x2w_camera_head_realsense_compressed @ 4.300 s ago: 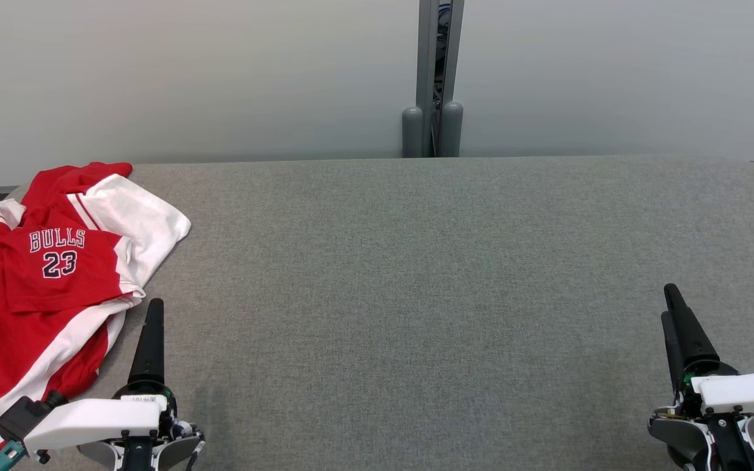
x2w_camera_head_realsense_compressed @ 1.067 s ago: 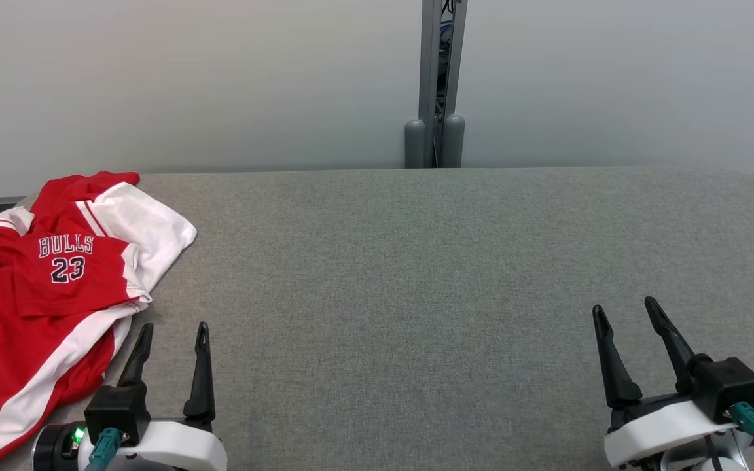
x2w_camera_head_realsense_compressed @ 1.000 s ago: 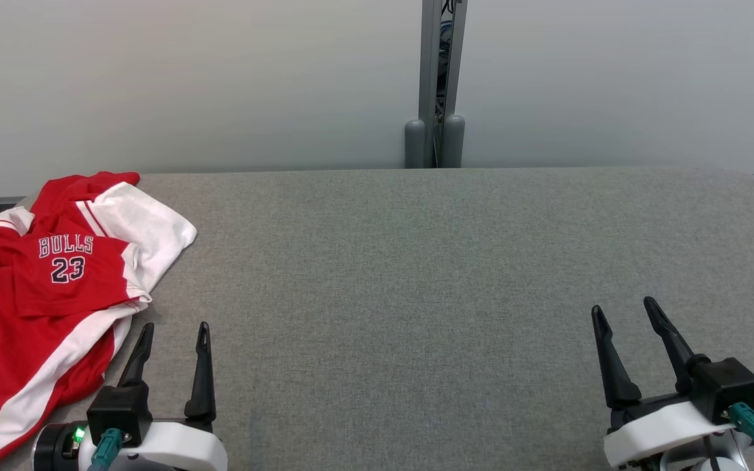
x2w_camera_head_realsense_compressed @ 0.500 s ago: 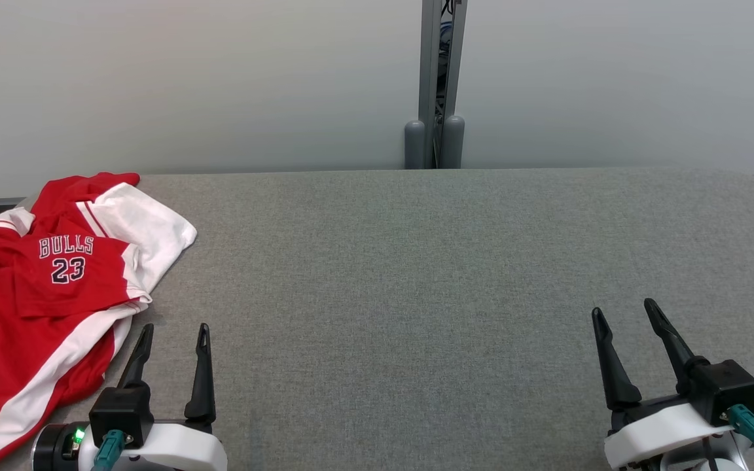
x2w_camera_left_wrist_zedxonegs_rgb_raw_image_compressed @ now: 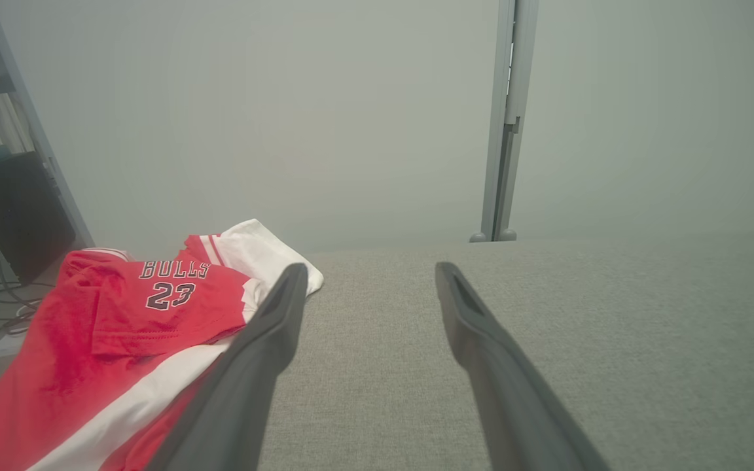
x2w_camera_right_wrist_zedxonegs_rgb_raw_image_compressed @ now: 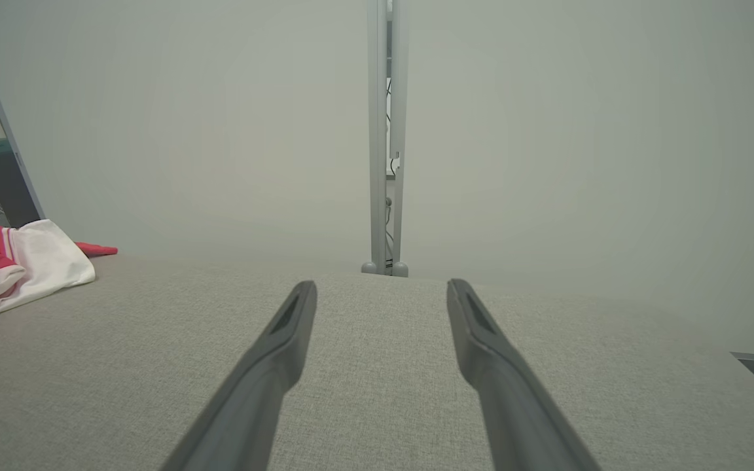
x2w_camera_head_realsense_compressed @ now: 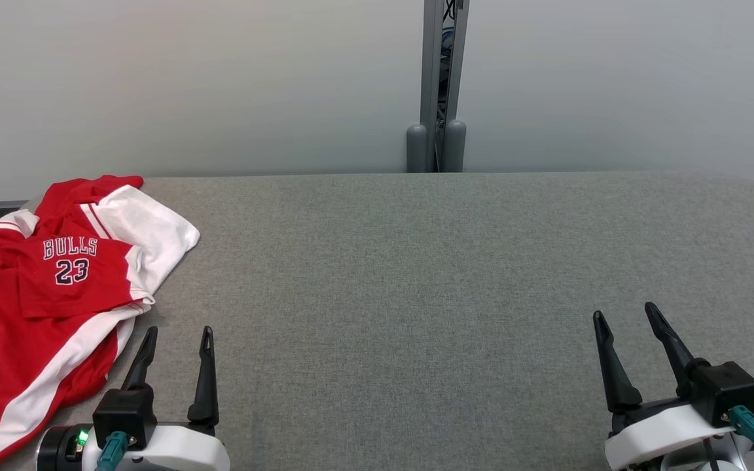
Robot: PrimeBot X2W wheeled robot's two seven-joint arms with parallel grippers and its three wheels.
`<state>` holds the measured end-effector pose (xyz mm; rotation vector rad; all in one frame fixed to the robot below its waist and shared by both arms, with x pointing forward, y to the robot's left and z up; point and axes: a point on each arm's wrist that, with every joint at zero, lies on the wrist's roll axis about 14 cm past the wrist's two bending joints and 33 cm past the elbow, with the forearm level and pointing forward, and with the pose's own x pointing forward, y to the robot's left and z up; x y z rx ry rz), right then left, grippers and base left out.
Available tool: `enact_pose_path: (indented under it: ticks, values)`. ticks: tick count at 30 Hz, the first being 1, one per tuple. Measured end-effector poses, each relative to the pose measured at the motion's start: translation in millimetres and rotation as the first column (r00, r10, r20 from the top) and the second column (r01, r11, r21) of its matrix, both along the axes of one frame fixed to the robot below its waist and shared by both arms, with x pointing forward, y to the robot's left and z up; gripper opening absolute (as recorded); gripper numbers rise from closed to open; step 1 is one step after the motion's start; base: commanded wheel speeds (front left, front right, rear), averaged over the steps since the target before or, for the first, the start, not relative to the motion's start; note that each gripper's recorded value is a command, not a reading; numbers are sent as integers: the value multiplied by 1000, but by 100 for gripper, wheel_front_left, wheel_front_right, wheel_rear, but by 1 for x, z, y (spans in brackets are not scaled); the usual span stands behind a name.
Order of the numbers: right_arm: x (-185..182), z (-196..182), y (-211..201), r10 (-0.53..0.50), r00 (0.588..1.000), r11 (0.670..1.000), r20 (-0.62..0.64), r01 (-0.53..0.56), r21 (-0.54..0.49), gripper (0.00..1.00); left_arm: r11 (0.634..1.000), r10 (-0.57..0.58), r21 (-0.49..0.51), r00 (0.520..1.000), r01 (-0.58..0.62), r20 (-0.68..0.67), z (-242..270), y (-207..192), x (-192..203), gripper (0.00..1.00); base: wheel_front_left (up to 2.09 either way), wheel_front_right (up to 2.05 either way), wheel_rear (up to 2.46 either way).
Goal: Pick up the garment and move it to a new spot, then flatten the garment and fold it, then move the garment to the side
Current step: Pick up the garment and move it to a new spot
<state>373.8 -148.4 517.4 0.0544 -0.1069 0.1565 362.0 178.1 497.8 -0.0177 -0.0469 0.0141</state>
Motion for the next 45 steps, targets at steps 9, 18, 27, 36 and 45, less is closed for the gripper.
enact_pose_path:
  ticks: [9,18,27,36,45]
  values:
    - [-2,-1,1,2,1000,1000,-3,-2,4,100,1000,3,0,1000,-3,-6,-2,2,-3,100,0,0,0]
    - [-1,-1,6,17,1000,1000,-2,-17,3,100,1000,15,2,1000,-15,-6,-2,7,-7,100,0,0,0]
    - [9,0,40,117,993,993,-2,-117,2,100,992,122,-5,992,-122,-11,-4,40,-27,100,0,0,0]
    - [21,0,94,264,965,965,-2,-264,1,100,964,265,0,964,-265,-23,-7,84,-61,100,0,0,0]
    - [28,-4,141,387,922,922,-14,-387,2,100,922,387,-6,921,-388,-49,-14,116,-96,100,0,0,0]
